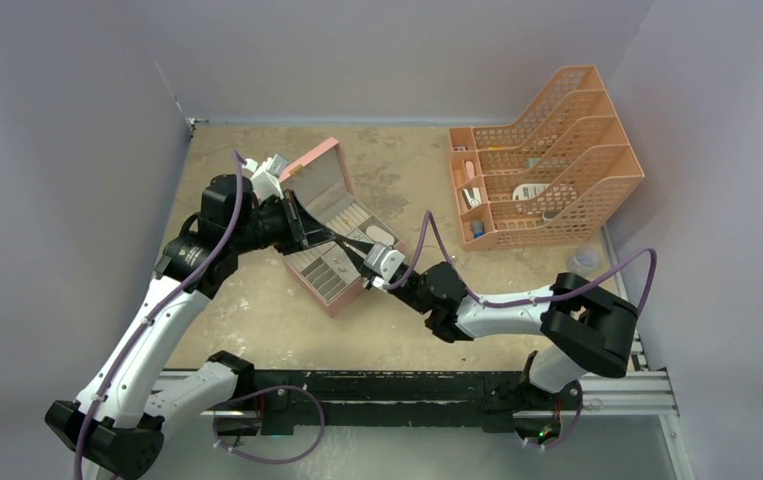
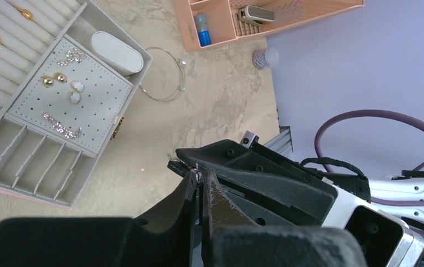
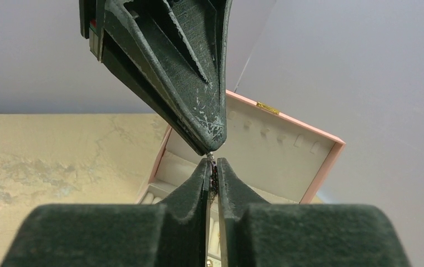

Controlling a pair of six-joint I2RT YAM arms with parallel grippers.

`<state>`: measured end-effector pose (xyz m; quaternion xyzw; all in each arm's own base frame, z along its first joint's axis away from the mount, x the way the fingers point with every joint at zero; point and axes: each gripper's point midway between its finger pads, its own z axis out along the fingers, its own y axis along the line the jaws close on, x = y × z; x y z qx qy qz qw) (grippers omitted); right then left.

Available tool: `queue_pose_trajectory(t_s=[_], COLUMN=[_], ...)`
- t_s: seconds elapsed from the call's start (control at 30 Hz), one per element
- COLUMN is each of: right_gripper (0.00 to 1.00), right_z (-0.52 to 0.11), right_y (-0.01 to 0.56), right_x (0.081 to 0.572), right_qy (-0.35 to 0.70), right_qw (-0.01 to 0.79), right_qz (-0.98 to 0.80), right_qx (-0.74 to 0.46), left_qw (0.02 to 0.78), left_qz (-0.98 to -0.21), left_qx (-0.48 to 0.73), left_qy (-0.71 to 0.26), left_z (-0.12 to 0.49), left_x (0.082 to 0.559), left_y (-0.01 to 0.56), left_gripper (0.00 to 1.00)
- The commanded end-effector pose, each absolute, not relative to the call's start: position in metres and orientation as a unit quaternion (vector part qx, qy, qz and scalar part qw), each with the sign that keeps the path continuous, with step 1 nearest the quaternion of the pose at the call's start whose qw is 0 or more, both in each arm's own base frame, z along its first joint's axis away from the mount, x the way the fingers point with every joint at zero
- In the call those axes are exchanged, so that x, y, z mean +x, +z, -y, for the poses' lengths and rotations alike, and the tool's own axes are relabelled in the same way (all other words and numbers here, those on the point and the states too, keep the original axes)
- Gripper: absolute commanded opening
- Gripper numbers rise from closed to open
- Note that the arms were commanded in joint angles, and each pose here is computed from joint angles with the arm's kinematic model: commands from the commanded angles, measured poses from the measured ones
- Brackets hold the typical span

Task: Organize the mixed jewelry
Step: Pick up the jewelry from the center of the board.

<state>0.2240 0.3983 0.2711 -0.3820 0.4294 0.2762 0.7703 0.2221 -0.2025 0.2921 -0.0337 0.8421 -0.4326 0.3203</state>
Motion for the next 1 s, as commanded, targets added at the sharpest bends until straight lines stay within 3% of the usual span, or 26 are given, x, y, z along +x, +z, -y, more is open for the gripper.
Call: queue_pose_trajectory(t_s=[0.0,0.07,0.2,0.33,0.77,0.97], right_gripper=[0.06,0.03,0.0,0.0,0.0,0.0], right_z=[-0.396,-0.397,-0.403,-0.401,-0.373,-0.358], right_y=[0.308,0.309,0.303,0.3,0.336,0.355], right_x=[0.225,0.222,0.207,0.19,0.157,0.122], right_qy=[0.278,0.283,0.319,0.38,0.54,0.599], right_qw=[0.798,0.793,0.756,0.691,0.478,0.42], right_qz=[-0.403,-0.402,-0.413,-0.433,-0.569,-0.542], right_qx=[-0.352,-0.358,-0.396,-0.437,-0.395,-0.413], left_qw=[0.348,0.348,0.362,0.395,0.509,0.512], left_qz=[-0.825,-0.826,-0.823,-0.812,-0.74,-0.706], left_qx=[-0.028,-0.029,-0.036,-0.038,0.022,0.086], left_qy=[-0.445,-0.443,-0.438,-0.428,-0.44,-0.482], left_z=[0.201,0.201,0.198,0.191,0.183,0.195], left_x=[0.223,0.223,0.226,0.231,0.224,0.201], left_y=[0.315,0.314,0.317,0.326,0.368,0.384], left_gripper=[0.0,0.0,0.26,0.4,0.46,0.48])
